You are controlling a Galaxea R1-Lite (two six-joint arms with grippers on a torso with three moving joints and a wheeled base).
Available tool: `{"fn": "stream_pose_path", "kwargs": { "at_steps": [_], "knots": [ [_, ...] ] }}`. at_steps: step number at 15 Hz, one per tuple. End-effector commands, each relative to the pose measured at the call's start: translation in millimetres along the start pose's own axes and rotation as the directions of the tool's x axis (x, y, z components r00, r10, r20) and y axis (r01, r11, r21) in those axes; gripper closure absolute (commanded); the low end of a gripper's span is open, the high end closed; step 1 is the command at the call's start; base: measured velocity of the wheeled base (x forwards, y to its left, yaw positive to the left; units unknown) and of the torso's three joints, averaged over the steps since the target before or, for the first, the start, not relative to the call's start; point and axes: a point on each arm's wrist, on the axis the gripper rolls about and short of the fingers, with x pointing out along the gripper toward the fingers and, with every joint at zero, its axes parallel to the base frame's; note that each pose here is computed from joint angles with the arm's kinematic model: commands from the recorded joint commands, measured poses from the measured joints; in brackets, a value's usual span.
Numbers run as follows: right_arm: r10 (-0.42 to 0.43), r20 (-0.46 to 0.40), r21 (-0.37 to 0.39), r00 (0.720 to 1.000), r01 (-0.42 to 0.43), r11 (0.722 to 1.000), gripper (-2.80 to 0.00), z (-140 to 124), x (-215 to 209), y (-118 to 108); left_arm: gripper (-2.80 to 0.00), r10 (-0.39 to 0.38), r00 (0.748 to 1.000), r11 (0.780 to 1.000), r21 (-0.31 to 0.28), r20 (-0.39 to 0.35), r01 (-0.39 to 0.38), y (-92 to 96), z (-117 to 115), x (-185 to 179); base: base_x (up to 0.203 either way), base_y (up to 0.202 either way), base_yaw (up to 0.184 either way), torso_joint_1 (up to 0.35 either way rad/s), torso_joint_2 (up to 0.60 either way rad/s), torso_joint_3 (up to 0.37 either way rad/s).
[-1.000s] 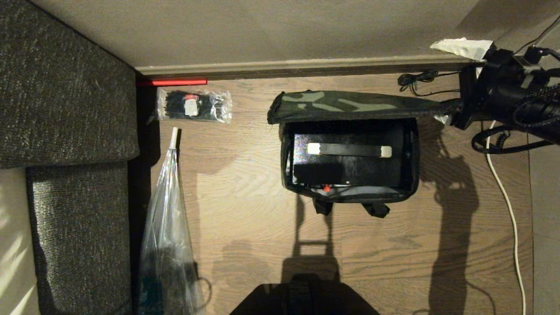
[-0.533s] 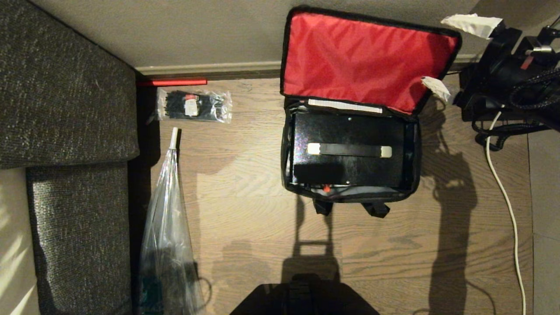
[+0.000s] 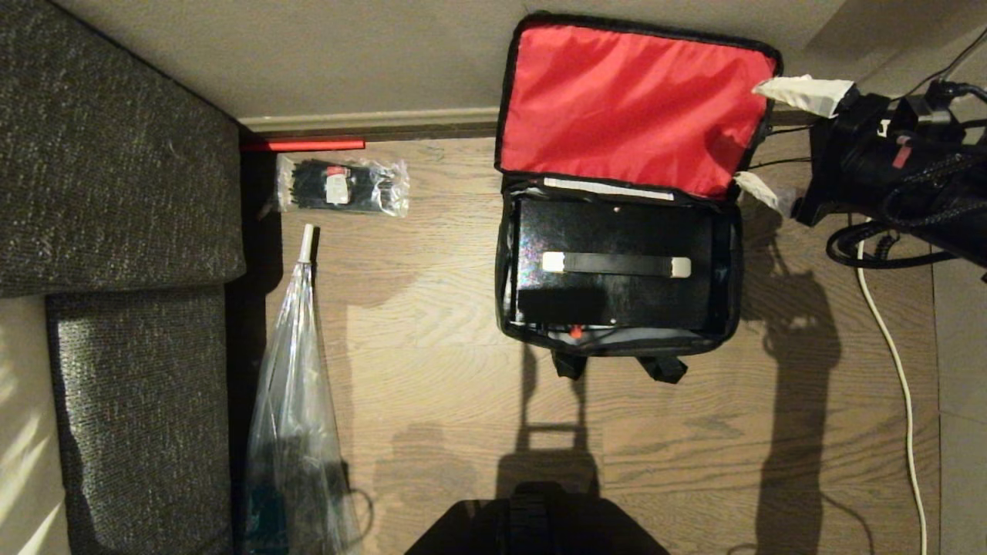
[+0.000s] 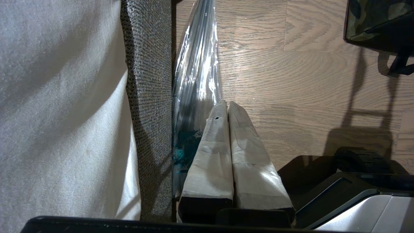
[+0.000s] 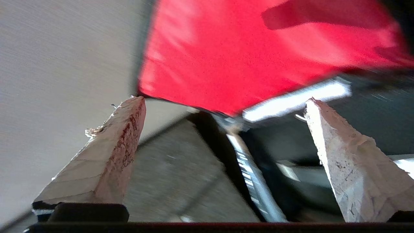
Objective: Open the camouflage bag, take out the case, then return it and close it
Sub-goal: Grip the handle
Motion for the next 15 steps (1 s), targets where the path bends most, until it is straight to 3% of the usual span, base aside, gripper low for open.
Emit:
{"fn": "stream_pose_path", "kwargs": {
  "at_steps": [1,3,4,7,10,11,13,15],
  "knots": [
    [0.004,-0.002,0.000,1.000,-0.004,1.000,-2.80,-5,-12,4,0.00,0.001,1.000,1.000,0.000,0.002,-0.001,0.0,0,0,0.000,0.000,0.000,0.000,0.00,0.000],
    [-0.004,-0.012,0.006,1.000,0.004,1.000,-2.80,-11,-24,4,0.00,0.000,1.000,1.000,0.000,0.002,0.000,0.0,0,0,0.000,0.000,0.000,0.000,0.00,0.000],
    [0.011,-0.022,-0.003,1.000,-0.011,1.000,0.00,-13,-30,8,0.00,0.001,1.000,1.000,0.000,0.002,-0.001,0.0,0,0,0.000,0.000,0.000,0.000,0.00,0.000],
    [0.031,-0.157,-0.037,0.987,-0.037,0.999,0.00,-27,-54,12,0.00,-0.001,1.000,1.000,0.000,0.002,0.001,0.0,0,0,0.000,0.000,0.000,0.000,0.00,0.000],
    [-0.033,-0.229,-0.197,0.973,-0.013,0.980,0.00,-49,-96,12,0.00,0.001,1.000,1.000,0.000,0.002,-0.001,0.0,0,0,0.000,0.000,0.000,0.000,0.00,0.000],
    [-0.083,-0.260,-0.296,0.962,0.002,0.955,0.00,-59,-109,3,0.00,-0.001,1.000,1.000,0.000,0.002,0.001,0.0,0,0,0.000,0.000,0.000,0.000,0.00,0.000],
    [-0.201,-0.291,-0.518,0.935,0.022,0.855,0.00,-83,-137,-23,0.00,-0.001,1.000,1.000,0.000,0.002,0.001,0.0,0,0,0.000,0.000,0.000,0.000,0.00,0.000],
    [-0.291,-0.238,-0.645,0.927,0.073,0.761,0.00,-102,-171,-34,0.00,0.000,1.000,1.000,0.000,0.002,0.000,0.0,0,0,0.000,0.000,0.000,0.000,0.00,0.000]
  ]
}}
